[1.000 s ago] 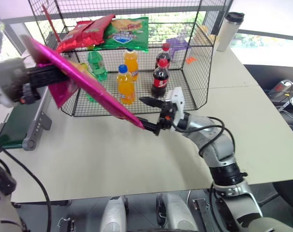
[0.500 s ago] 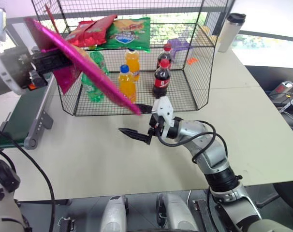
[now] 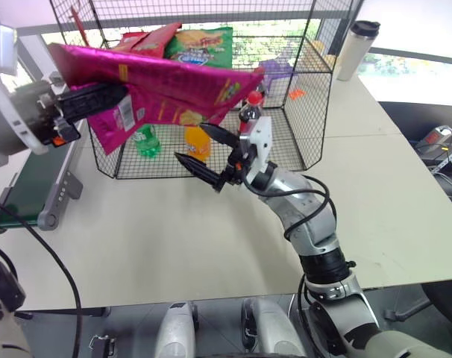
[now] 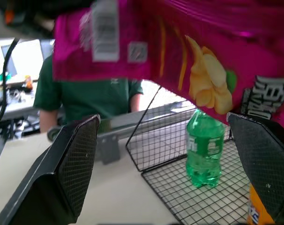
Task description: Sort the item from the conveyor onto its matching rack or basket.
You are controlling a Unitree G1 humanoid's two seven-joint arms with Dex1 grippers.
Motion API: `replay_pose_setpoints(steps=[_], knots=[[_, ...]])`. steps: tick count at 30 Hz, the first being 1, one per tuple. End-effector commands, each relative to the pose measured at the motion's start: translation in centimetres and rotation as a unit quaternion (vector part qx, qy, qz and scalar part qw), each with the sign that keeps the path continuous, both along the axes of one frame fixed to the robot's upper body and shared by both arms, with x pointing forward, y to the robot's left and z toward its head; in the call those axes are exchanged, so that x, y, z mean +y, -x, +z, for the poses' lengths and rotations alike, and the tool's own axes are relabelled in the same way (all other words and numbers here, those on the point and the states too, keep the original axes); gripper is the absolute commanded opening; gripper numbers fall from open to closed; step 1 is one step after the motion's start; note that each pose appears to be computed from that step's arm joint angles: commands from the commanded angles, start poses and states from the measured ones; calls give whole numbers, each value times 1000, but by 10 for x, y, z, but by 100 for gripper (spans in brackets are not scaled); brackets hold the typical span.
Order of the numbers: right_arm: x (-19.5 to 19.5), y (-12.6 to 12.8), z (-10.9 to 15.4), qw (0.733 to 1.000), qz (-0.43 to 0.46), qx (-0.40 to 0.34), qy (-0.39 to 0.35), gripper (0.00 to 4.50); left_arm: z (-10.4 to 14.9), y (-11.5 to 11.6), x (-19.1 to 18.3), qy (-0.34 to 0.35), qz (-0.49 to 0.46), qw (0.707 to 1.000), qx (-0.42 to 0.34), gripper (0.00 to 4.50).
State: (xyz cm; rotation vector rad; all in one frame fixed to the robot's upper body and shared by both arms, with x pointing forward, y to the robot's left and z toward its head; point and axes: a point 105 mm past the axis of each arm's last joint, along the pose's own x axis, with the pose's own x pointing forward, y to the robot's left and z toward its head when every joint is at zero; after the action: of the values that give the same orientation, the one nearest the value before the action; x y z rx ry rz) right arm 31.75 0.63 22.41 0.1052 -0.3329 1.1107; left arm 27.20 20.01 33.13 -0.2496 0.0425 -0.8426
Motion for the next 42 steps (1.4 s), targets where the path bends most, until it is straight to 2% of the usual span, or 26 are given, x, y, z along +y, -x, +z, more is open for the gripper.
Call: replay_pose_setpoints(steps=[1, 5, 10, 17, 27, 28, 29, 33, 34, 35, 37, 40, 42], knots=[[-4, 3, 0, 1000, 5, 2, 5, 450, 15, 8, 0, 6, -2, 999, -33, 9], [-6, 4, -3, 1000, 6, 3, 17, 450, 13, 8, -1, 2, -4, 999, -31, 9], [-9, 3, 7, 1000, 5, 7, -6, 450, 12, 8, -1, 4, -5, 1000, -30, 9], [-2, 18, 18, 999, 41, 1, -26, 450, 9, 8, -3, 5, -8, 1000, -27, 9], [15, 12, 33, 995, 67, 13, -77, 450, -9, 4, -11, 25, -30, 999, 4, 9], [15, 12, 33, 994, 70, 13, -79, 397, -11, 4, -11, 25, -30, 999, 5, 0], [15, 12, 34, 994, 72, 13, -80, 370, -12, 4, -11, 25, -29, 999, 7, 0], [12, 15, 36, 993, 79, 13, -83, 166, -19, 1, -5, 21, -11, 1000, 12, 0], [12, 15, 36, 993, 80, 12, -82, 136, -20, 0, -3, 19, -5, 1000, 13, 0], [11, 16, 35, 993, 81, 11, -79, 76, -21, -2, -1, 18, 3, 1000, 11, 0], [9, 18, 34, 994, 83, 6, -70, 3, -21, -4, 3, 16, 11, 1000, 7, 0], [4, 19, 33, 995, 79, 0, -54, 3, -19, -5, 5, 17, 14, 1000, -4, 0], [1, 20, 35, 996, 75, -4, -50, 0, -18, -4, 5, 12, 10, 1000, -12, 67]])
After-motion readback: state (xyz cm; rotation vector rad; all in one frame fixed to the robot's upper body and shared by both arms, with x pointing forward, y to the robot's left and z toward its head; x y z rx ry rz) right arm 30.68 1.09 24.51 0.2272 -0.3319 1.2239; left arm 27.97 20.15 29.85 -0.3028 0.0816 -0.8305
